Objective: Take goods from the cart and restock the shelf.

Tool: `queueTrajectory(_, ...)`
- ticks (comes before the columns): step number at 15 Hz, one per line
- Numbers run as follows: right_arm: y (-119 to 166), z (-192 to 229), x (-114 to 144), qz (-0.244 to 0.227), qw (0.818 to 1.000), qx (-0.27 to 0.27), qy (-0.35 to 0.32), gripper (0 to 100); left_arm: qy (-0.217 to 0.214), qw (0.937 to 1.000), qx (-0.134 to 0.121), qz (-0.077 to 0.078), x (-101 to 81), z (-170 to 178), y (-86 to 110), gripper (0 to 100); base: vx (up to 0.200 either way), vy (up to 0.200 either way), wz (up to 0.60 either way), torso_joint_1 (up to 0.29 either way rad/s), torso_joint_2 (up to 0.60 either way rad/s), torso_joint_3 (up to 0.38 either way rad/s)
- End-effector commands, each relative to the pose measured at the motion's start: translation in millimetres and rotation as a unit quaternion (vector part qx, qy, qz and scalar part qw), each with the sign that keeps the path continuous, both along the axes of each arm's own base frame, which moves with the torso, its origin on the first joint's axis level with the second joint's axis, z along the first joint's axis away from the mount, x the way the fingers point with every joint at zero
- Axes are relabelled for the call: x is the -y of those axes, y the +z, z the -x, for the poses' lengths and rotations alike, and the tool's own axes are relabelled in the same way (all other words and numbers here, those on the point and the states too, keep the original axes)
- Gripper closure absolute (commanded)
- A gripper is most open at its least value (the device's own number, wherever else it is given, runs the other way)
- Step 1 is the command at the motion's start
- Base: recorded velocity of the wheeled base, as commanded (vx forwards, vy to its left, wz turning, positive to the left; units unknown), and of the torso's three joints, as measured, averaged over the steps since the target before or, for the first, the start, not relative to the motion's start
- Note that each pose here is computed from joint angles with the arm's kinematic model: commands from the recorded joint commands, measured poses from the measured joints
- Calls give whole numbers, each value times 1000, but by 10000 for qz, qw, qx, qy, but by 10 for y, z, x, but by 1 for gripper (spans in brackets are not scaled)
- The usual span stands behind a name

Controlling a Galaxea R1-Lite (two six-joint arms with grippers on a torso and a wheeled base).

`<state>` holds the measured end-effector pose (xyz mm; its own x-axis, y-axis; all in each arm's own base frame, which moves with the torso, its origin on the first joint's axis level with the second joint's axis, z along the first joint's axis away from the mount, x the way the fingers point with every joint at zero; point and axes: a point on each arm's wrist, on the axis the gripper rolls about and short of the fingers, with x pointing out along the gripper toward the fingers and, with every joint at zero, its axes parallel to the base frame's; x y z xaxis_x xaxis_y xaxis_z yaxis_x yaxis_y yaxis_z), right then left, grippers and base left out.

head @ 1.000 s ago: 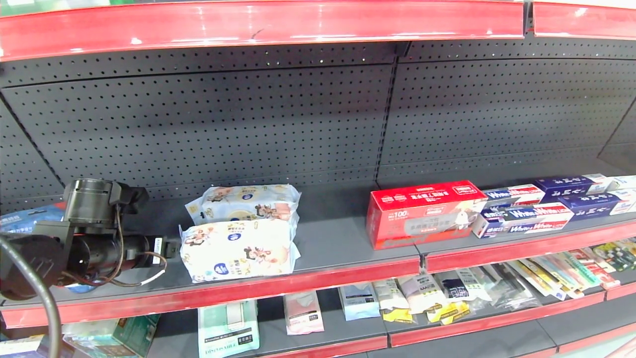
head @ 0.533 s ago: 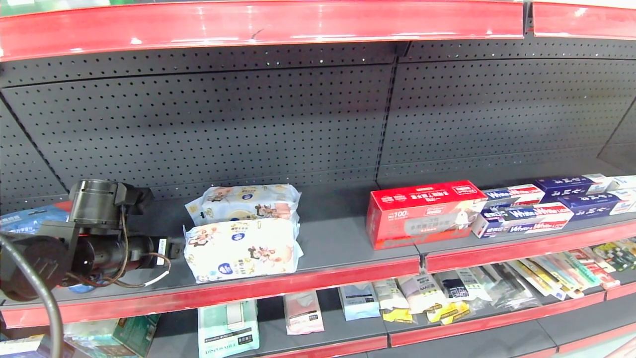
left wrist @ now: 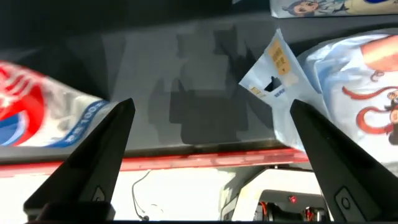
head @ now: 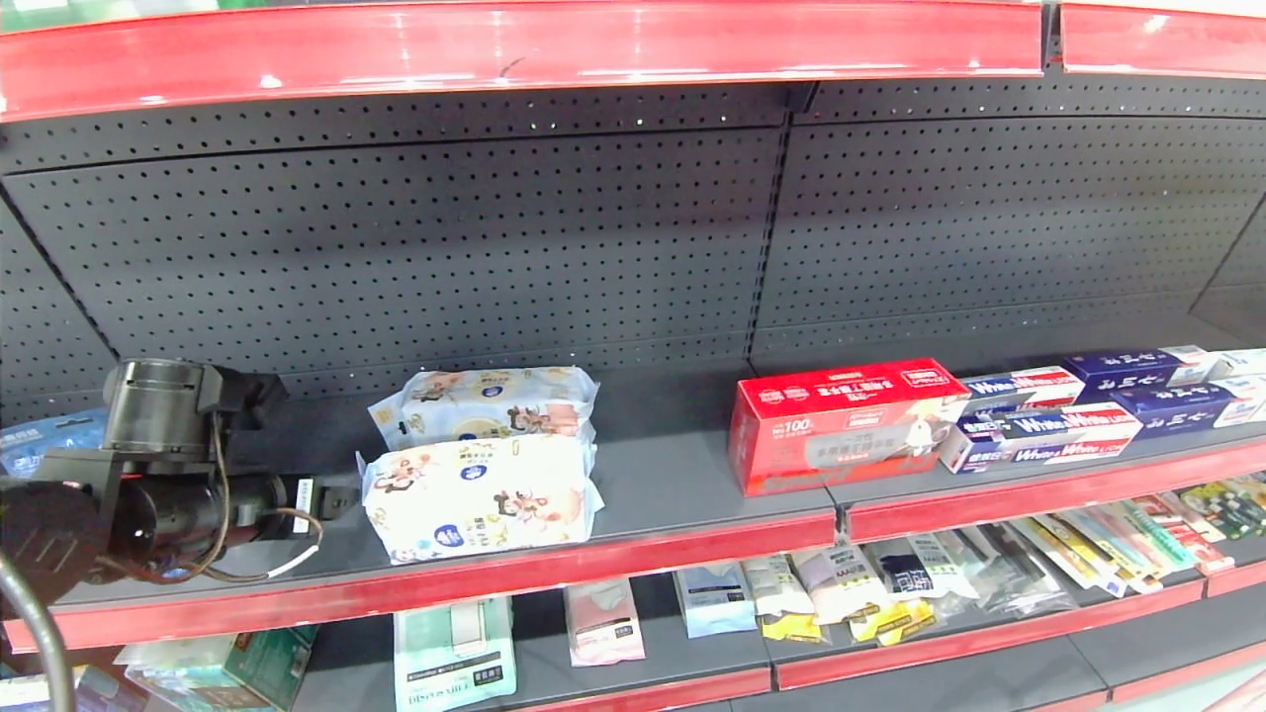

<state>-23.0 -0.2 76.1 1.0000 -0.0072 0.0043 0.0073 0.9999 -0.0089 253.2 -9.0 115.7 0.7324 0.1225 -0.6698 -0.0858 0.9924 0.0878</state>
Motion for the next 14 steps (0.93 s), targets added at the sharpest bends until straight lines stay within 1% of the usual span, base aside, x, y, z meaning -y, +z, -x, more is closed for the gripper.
queueTrajectory(1, 0, -1, 0, 1, 10000, -6, 5, 0, 84, 9995, 313, -46, -103, 292, 168, 0, 0, 0, 0, 0, 0, 0)
queueTrajectory(2, 0, -1, 0, 1, 10000, -6, -2, 0, 36, 9990, 450, -15, -134, 453, 222, 0, 0, 0, 0, 0, 0, 0)
queueTrajectory(4, 0, -1, 0, 1, 10000, -6, -2, 0, 44, 9962, 868, 6, -160, 864, 378, 0, 0, 0, 0, 0, 0, 0)
queueTrajectory(6, 0, -1, 0, 1, 10000, -6, -2, 0, 46, 9917, 1286, -11, -148, 1359, 528, 0, 0, 0, 0, 0, 0, 0)
queueTrajectory(7, 0, -1, 0, 1, 10000, -6, -2, 0, 54, 9892, 1468, -10, -145, 1633, 558, 0, 0, 0, 0, 0, 0, 0)
queueTrajectory(8, 0, -1, 0, 1, 10000, -6, -2, 0, -18, 9871, 1600, -10, -135, 1858, 544, 0, 0, 0, 0, 0, 0, 0)
queueTrajectory(9, 0, -1, 0, 1, 10000, -6, -2, 0, -241, 9826, 1842, 73, -114, 2123, 493, 0, 0, 0, 0, 0, 0, 0)
queueTrajectory(10, 0, -1, 0, 1, 10000, -6, -2, 0, -528, 9747, 2166, 191, -89, 2422, 364, 0, 0, 0, 0, 0, 0, 0)
queueTrajectory(12, 0, -1, 0, 1, 10000, -6, -2, 0, -595, 9656, 2523, 196, -76, 2704, 217, 0, 0, 0, 0, 0, 0, 0)
queueTrajectory(13, 0, -1, 0, 1, 10000, -6, -2, 0, -569, 9610, 2700, 174, -74, 2797, 169, 0, 0, 0, 0, 0, 0, 0)
queueTrajectory(14, 0, -1, 0, 1, 10000, -6, -2, 0, -527, 9577, 2824, 133, -74, 2849, 99, 0, 0, 0, 0, 0, 0, 0)
